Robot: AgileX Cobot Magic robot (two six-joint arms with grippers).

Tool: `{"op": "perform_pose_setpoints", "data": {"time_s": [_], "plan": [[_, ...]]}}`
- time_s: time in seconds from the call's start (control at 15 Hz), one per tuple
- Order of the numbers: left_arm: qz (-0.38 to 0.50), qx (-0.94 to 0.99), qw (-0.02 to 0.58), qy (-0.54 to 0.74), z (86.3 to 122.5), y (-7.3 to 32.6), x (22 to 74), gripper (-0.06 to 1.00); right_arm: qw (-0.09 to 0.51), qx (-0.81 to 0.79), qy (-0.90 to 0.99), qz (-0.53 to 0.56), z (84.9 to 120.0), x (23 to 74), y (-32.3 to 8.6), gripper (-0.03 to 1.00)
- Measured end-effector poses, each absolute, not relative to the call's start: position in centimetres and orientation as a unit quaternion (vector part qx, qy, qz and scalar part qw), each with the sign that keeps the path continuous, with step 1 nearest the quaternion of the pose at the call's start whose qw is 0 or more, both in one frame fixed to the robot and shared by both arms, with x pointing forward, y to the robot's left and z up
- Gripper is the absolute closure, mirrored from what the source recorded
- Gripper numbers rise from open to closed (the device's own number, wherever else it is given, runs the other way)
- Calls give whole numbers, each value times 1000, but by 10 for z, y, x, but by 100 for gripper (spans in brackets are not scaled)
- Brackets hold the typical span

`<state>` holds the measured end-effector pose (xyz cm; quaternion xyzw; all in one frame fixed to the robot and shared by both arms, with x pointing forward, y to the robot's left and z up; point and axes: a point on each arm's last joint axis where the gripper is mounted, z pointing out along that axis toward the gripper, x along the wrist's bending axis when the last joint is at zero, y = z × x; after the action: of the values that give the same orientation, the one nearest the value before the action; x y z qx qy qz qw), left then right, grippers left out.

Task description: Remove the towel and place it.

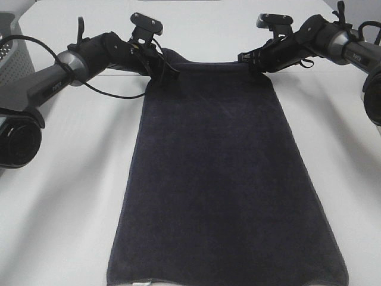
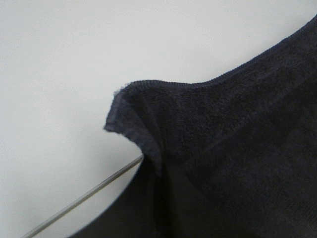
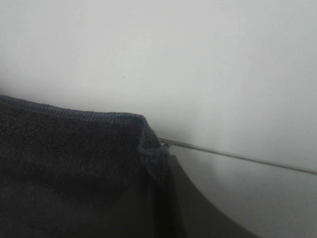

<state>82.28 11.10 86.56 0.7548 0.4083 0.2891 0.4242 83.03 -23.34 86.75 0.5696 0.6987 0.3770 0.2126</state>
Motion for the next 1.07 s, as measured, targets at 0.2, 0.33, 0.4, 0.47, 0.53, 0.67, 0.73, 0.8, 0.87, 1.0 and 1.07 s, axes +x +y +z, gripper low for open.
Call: {"op": "perform_pose_setpoints", "data": {"time_s": [0.2, 0.33, 0.4, 0.47, 0.53, 0.67, 0.73, 0.8, 0.87, 1.0, 1.07], "plan": [[301, 747, 427, 411, 858, 112, 824, 93, 225, 569, 690, 386, 868, 833, -234, 86], [313, 738, 433, 411, 859, 113, 826, 87, 243, 568, 681, 393, 869, 835, -236, 72], [322, 732, 437, 411, 861, 114, 827, 79, 246, 569, 678, 396, 869, 836, -236, 62], [325, 729, 440, 412, 861, 114, 828, 69, 249, 570, 675, 396, 866, 836, -236, 53], [326, 726, 442, 413, 862, 114, 828, 57, 249, 571, 675, 396, 862, 836, -237, 45], [325, 723, 445, 416, 861, 114, 828, 36, 248, 572, 675, 395, 860, 836, -237, 40], [325, 723, 445, 417, 861, 114, 828, 31, 249, 572, 675, 395, 860, 836, -237, 39], [325, 723, 445, 417, 861, 114, 828, 28, 245, 574, 676, 392, 860, 836, -239, 38], [322, 725, 444, 416, 862, 113, 828, 28, 230, 576, 683, 386, 863, 834, -243, 38], [304, 746, 433, 405, 876, 112, 825, 27, 216, 576, 690, 381, 877, 832, -248, 38], [283, 758, 430, 401, 904, 110, 820, 27, 203, 572, 697, 381, 903, 828, -253, 38]]}}
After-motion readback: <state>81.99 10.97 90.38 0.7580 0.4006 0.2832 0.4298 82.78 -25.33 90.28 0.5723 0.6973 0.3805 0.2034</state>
